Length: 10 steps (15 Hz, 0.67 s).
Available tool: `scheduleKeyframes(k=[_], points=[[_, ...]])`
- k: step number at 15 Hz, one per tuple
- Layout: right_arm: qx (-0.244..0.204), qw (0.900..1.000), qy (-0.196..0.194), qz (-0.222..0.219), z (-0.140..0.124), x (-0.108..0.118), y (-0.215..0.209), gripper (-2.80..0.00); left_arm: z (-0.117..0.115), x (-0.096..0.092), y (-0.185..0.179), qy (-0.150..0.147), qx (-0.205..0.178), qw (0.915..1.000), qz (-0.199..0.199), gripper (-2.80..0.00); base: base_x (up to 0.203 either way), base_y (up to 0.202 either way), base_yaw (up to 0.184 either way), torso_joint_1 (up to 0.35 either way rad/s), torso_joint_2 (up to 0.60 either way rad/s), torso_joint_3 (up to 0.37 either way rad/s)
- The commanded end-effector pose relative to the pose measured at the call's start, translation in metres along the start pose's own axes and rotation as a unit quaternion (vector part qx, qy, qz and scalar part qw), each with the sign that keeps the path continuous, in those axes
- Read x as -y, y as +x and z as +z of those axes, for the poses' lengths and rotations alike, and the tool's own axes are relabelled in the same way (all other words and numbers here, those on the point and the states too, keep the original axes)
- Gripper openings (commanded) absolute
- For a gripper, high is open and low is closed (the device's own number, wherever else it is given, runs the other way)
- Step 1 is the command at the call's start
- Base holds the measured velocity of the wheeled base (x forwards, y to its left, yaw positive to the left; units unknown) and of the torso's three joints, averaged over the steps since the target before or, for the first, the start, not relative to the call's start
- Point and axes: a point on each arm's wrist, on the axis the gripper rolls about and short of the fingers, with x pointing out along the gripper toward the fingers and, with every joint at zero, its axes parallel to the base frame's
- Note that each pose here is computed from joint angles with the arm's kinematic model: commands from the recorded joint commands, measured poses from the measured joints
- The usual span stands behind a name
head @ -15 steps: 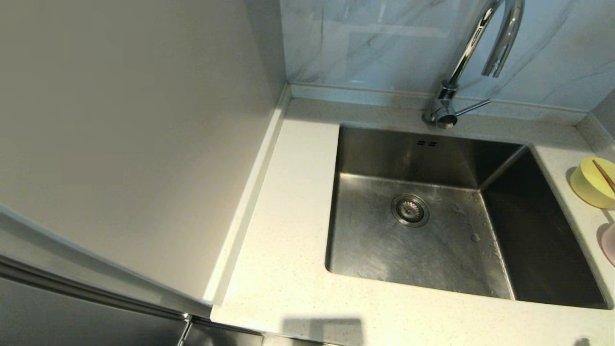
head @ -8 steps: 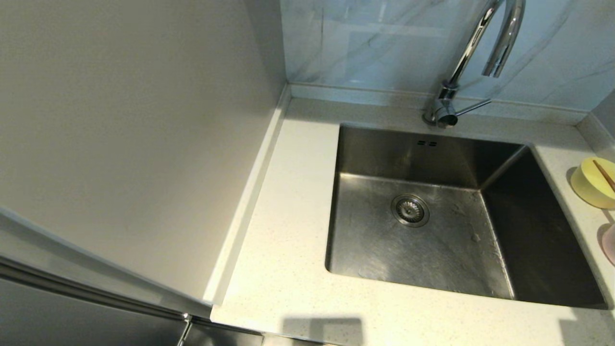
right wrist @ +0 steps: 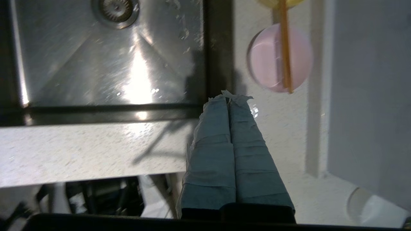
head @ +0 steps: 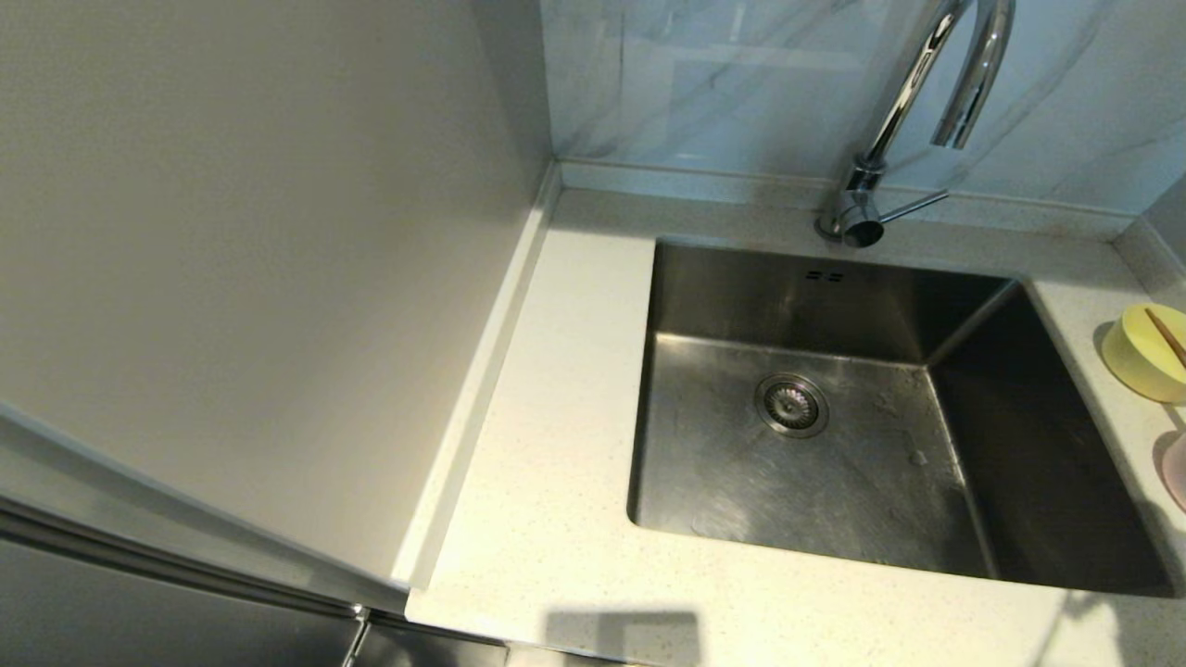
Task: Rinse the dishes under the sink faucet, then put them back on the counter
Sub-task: Put the chopsticks into the sink
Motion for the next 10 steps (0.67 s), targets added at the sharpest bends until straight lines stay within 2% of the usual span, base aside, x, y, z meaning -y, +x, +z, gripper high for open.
scheduleKeyframes(k=[1, 3, 5, 10], points=[[-0.035, 0.998, 0.032, 0.045, 0.011, 0.008, 0.018, -2.8, 0.0, 0.0, 0.0, -0.001, 0.002, 1.0, 0.0, -2.8, 0.0, 0.0, 0.0, 0.0, 0.0, 0.0], [-0.066, 0.995, 0.042, 0.062, 0.014, 0.012, 0.035, -2.8, 0.0, 0.0, 0.0, -0.001, 0.002, 1.0, 0.0, -2.8, 0.0, 0.0, 0.0, 0.0, 0.0, 0.0], [-0.087, 0.993, 0.053, 0.058, 0.018, 0.017, 0.051, -2.8, 0.0, 0.0, 0.0, -0.001, 0.002, 1.0, 0.0, -2.8, 0.0, 0.0, 0.0, 0.0, 0.0, 0.0], [-0.091, 0.994, 0.045, 0.039, 0.027, 0.03, 0.105, -2.8, 0.0, 0.0, 0.0, -0.001, 0.002, 1.0, 0.0, -2.8, 0.0, 0.0, 0.0, 0.0, 0.0, 0.0]])
